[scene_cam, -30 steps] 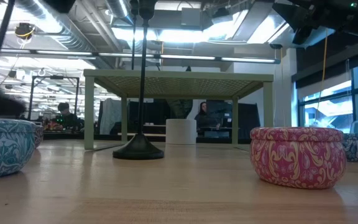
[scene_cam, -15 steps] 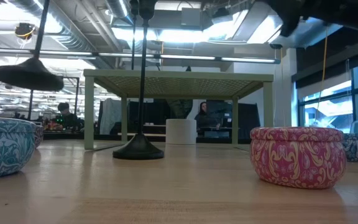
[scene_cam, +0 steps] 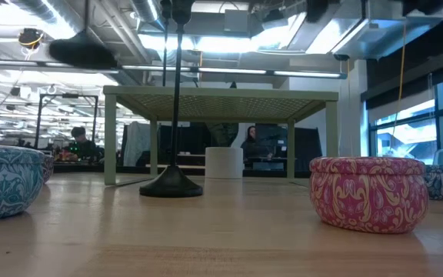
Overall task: Pick & Place candle stick holders
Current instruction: Put the black candle holder on the shelf
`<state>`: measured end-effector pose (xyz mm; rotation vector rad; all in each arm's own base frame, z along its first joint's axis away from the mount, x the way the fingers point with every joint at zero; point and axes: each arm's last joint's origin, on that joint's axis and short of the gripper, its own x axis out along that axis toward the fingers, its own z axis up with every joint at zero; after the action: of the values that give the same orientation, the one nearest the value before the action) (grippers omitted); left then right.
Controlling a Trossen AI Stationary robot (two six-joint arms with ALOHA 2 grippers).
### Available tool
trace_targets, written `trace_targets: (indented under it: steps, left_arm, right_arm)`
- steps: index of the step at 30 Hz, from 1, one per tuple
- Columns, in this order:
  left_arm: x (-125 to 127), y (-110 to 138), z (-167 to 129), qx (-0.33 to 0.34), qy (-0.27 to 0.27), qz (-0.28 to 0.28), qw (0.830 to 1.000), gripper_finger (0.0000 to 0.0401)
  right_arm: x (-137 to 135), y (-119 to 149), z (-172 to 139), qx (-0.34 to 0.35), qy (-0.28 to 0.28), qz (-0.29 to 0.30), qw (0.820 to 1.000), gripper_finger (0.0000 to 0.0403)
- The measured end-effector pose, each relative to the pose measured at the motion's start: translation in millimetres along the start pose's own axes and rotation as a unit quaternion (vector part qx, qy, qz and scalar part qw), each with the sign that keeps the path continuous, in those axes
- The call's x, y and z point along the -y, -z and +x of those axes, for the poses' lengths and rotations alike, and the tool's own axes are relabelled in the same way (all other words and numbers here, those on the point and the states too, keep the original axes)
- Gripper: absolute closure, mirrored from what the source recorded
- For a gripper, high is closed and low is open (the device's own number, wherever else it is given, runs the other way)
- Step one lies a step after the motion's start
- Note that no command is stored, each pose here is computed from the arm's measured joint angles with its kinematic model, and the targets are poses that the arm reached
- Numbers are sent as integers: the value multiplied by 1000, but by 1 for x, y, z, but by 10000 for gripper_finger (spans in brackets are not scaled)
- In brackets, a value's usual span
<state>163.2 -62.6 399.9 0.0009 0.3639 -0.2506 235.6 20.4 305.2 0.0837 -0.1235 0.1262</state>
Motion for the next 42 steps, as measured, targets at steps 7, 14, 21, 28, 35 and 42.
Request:
trace_targets:
  steps: [7,14,21,28,35,42]
  left_arm:
    - [-1,-14,-5,2,-28,21,999,283]
    - [-3,-14,3,-20,-75,34,996,280]
    - [-2,-21,15,9,-104,66,992,281]
    - [-3,-28,20,35,-143,85,985,279]
    - [-3,-32,33,51,-170,79,981,283]
    - [-4,-31,49,40,-220,79,971,279]
  right_arm:
    - [0,-12,35,-25,-10,-29,999,213]
    - [2,-9,74,-46,-9,-33,998,213]
    - [4,-1,107,-59,-9,-42,997,213]
    - [6,10,134,-71,-10,-64,995,213]
    - [8,19,159,-76,-13,-98,992,213]
    - [9,26,166,-86,-13,-103,991,215]
